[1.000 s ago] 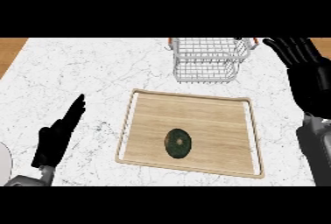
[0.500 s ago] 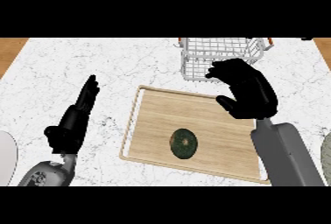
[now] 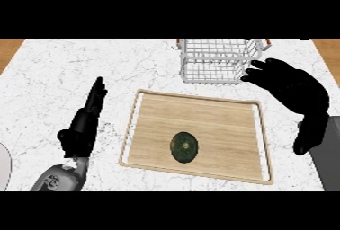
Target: Pick the squash from the tray and place it in the tiered basket
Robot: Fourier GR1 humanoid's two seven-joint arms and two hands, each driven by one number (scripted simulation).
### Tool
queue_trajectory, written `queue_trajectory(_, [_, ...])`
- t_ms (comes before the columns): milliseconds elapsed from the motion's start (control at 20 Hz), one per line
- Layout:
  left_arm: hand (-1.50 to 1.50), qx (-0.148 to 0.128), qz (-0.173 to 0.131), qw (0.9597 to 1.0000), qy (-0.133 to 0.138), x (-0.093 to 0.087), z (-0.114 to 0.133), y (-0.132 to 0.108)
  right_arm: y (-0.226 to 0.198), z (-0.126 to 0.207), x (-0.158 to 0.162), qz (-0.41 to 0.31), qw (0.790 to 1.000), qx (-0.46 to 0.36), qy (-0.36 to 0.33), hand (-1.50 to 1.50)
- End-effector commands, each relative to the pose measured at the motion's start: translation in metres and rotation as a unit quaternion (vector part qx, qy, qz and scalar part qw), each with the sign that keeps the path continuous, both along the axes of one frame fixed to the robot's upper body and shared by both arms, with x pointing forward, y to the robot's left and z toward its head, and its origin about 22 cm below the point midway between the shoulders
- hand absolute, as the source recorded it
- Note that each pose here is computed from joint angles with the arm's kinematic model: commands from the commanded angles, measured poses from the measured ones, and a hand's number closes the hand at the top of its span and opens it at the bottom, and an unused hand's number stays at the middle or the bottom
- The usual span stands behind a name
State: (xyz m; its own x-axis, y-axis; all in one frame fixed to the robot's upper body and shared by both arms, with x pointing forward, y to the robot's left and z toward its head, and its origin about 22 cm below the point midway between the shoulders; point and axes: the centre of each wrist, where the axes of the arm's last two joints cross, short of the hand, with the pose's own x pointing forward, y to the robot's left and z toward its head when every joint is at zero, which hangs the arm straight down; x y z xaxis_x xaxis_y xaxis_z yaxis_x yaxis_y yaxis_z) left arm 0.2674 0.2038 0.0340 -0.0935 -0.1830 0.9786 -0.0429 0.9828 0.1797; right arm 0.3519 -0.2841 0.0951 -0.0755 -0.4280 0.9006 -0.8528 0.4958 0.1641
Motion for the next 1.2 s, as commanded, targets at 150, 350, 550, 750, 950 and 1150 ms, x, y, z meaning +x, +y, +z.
queue_trajectory(150, [0.00,0.001,0.006,1.0000,0.001,0.003,0.000,-0.002,-0.018,0.131,-0.007,0.015,0.942,-0.248,-0.225,-1.50])
queue_trajectory(350, [0.00,-0.007,0.018,0.9998,0.008,-0.001,-0.006,0.001,0.013,0.170,-0.040,0.014,0.880,-0.337,-0.334,-1.50])
queue_trajectory(550, [0.00,0.002,0.017,0.9998,-0.008,0.003,-0.006,-0.003,0.035,0.188,-0.067,-0.005,0.819,-0.414,-0.398,-1.50])
queue_trajectory(750, [0.00,0.003,0.008,1.0000,-0.005,-0.001,-0.010,-0.003,0.068,0.163,-0.094,0.005,0.800,-0.443,-0.405,-1.50])
queue_trajectory(950, [0.00,-0.001,0.013,0.9999,0.001,0.007,0.006,-0.001,0.093,0.143,-0.104,-0.002,0.796,-0.457,-0.397,-1.50])
queue_trajectory(1150, [0.00,-0.002,0.011,0.9999,0.002,0.005,-0.016,-0.013,0.108,0.147,-0.101,0.007,0.781,-0.474,-0.407,-1.50])
